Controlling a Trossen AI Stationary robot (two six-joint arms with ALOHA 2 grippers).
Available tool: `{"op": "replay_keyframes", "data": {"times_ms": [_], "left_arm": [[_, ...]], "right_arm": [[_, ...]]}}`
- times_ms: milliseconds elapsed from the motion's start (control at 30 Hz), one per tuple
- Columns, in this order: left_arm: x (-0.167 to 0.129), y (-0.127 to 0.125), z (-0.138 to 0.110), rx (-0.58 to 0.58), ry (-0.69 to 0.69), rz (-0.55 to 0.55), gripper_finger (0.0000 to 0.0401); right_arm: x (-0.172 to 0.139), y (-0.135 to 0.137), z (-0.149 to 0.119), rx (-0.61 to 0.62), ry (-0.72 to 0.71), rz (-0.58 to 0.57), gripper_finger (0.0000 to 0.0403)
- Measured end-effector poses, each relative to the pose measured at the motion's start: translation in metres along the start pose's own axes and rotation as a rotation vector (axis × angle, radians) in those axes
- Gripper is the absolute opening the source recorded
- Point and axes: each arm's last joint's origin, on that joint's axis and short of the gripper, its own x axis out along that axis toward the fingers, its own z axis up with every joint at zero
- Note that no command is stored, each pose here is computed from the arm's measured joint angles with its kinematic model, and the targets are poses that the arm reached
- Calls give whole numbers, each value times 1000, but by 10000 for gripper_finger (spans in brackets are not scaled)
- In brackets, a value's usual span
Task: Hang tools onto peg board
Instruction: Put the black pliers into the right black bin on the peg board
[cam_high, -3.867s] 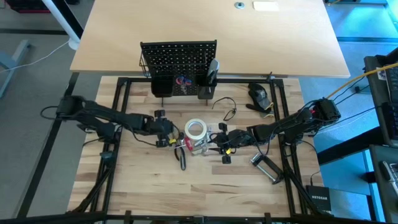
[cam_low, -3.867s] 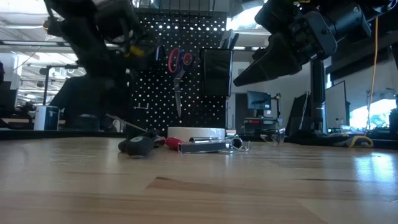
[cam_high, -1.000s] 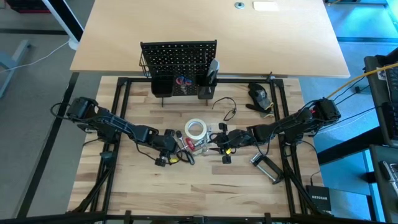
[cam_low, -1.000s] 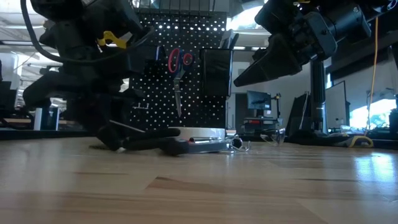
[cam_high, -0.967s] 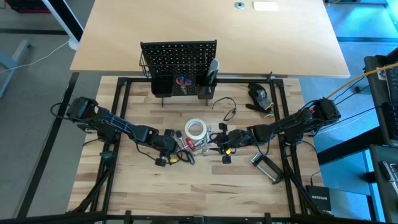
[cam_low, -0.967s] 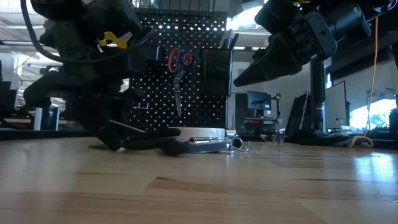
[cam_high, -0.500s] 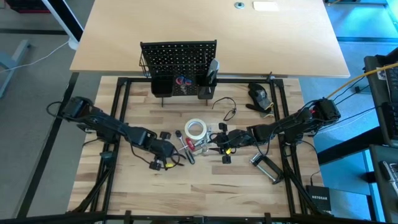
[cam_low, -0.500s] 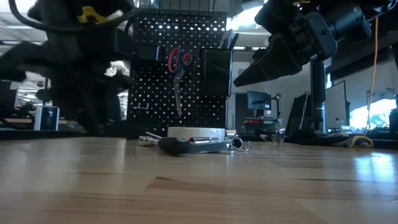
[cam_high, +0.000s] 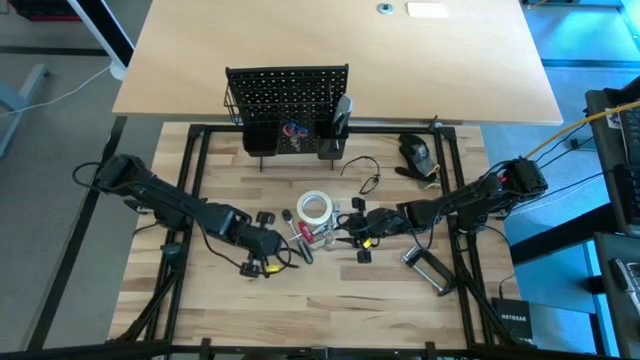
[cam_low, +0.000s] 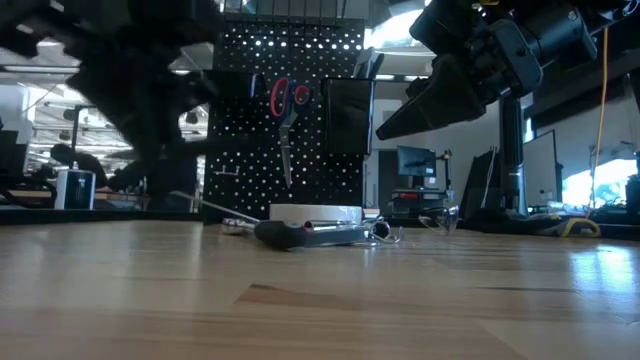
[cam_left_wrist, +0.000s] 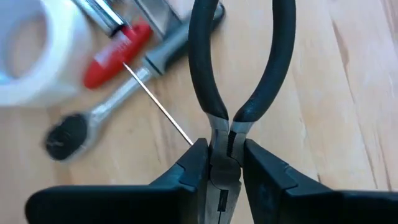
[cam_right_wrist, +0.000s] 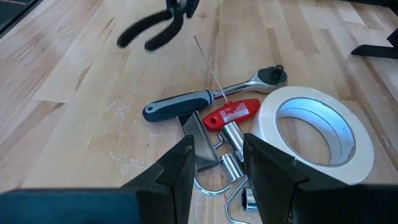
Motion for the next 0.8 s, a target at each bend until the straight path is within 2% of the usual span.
{"op": "replay_keyframes", "data": {"times_ms": [200, 433, 633, 800], "left_arm": [[-34, 6, 0, -26, -126, 101, 63], [-79, 10, -3, -40, -338, 362, 63], [-84, 20, -7, -19, -629, 445, 65], [-88, 41, -8, -28, -852, 584, 63]], "right_arm": [[0, 0, 0, 1, -3, 0, 138], [0, -1, 2, 3, -18, -42, 138], [-5, -2, 7, 7, -43, -46, 138], [-29, -9, 25, -18, -138, -162, 138]]}}
